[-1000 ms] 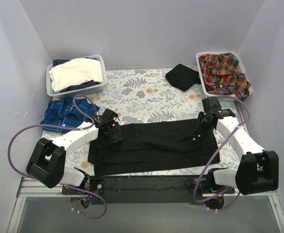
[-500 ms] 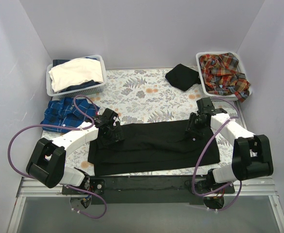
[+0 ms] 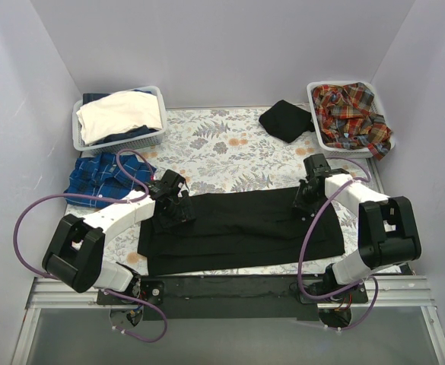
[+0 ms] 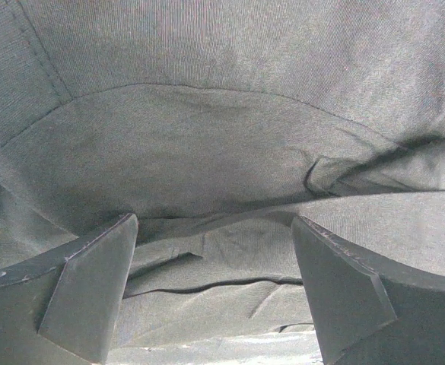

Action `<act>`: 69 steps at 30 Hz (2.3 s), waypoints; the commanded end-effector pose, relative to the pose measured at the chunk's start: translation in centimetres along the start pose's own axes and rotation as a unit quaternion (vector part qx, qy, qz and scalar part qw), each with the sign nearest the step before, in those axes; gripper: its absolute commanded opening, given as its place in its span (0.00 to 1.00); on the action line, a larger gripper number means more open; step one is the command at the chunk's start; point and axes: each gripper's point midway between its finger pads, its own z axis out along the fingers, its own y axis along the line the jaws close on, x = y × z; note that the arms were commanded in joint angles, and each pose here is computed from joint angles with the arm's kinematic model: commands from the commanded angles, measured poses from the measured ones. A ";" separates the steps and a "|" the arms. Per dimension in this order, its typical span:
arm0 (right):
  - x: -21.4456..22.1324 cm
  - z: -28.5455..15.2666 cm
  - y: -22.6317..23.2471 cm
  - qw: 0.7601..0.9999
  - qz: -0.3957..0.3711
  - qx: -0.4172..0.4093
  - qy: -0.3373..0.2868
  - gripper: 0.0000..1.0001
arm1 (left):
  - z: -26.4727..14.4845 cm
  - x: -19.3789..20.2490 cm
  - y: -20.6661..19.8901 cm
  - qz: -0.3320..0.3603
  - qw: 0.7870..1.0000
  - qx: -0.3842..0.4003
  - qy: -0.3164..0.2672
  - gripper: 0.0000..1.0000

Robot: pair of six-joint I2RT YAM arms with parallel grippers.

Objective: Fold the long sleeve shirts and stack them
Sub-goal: Fold the shirt

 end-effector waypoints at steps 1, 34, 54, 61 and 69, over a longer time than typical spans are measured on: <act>-1.9 0.4 0.5 1.000 0.005 0.009 -0.020 0.15 | -0.2 -0.5 -0.6 -0.003 1.000 0.008 -0.004 0.82; -7.8 -2.8 2.7 0.996 -0.027 0.022 -0.086 0.23 | -2.0 -3.2 -2.0 0.000 0.999 0.010 -0.041 0.82; -2.7 -2.7 7.4 0.987 -0.150 -0.036 -0.054 0.45 | -4.4 -3.1 -4.3 -0.034 0.995 0.083 -0.047 0.81; -0.5 1.2 5.3 0.986 -0.167 -0.002 0.009 0.43 | -4.2 -3.4 -4.6 -0.034 0.994 0.089 -0.053 0.81; -1.0 3.9 0.0 0.991 -0.115 0.051 0.049 0.41 | -4.9 -4.2 -5.5 -0.031 0.993 0.096 -0.059 0.82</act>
